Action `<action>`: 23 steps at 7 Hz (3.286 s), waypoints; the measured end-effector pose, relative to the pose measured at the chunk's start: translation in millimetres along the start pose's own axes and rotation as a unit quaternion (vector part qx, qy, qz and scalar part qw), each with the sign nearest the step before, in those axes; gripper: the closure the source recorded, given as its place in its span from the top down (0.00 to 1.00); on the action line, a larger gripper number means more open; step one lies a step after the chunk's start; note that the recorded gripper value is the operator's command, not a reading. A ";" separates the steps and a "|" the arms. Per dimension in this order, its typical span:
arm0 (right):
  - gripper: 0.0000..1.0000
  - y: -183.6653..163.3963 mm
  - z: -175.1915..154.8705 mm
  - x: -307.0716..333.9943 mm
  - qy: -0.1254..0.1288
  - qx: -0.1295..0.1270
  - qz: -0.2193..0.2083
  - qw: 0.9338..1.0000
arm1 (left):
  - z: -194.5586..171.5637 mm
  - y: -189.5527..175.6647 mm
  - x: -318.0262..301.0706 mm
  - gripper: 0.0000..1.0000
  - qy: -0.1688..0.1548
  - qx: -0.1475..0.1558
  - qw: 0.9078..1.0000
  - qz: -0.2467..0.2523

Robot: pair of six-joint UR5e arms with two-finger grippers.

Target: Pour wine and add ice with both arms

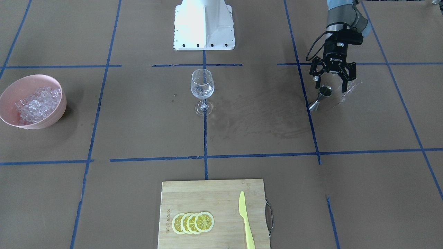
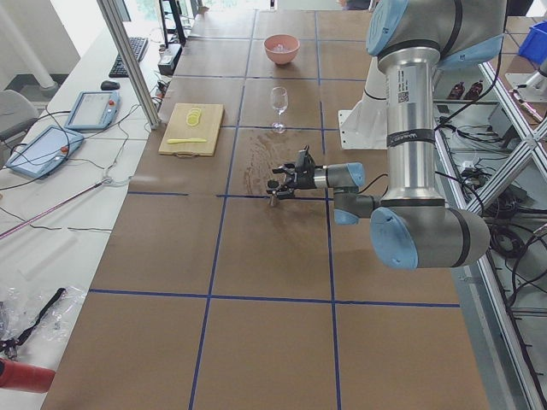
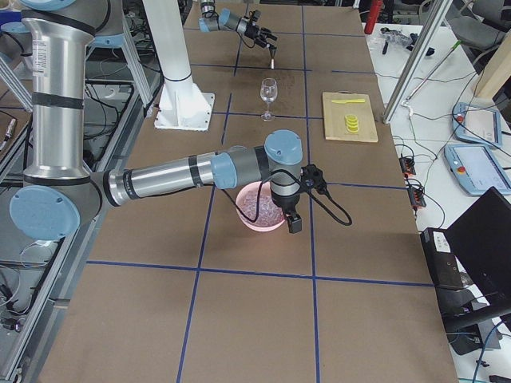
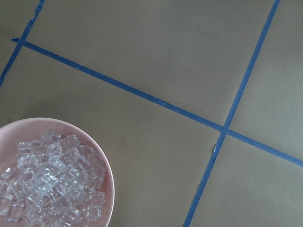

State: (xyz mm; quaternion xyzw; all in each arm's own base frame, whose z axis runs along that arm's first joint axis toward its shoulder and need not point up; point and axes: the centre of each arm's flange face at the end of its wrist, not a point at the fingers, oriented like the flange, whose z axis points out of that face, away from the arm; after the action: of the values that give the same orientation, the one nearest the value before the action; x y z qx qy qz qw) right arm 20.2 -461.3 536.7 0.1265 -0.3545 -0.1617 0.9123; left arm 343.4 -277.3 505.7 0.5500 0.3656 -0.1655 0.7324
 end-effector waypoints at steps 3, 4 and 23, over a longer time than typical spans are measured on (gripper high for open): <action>1.00 1.5 0.6 0.3 0.000 -0.001 0.001 1.000 | 3.3 23.6 3.6 0.99 -0.008 0.006 1.000 0.004; 1.00 1.9 0.7 0.4 0.000 -0.001 0.001 1.000 | 6.6 31.6 6.4 0.97 -0.009 0.006 1.000 0.006; 1.00 -0.1 -1.9 -1.8 0.000 0.002 -0.002 1.000 | 18.9 70.6 12.0 0.12 -0.004 -0.004 1.000 0.008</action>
State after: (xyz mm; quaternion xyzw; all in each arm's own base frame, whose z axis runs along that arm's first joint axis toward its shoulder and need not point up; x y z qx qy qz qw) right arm 20.3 -460.5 534.3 0.1290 -0.3543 -0.1626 0.9118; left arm 403.7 -268.8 547.8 0.5491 0.3590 -0.1607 0.7374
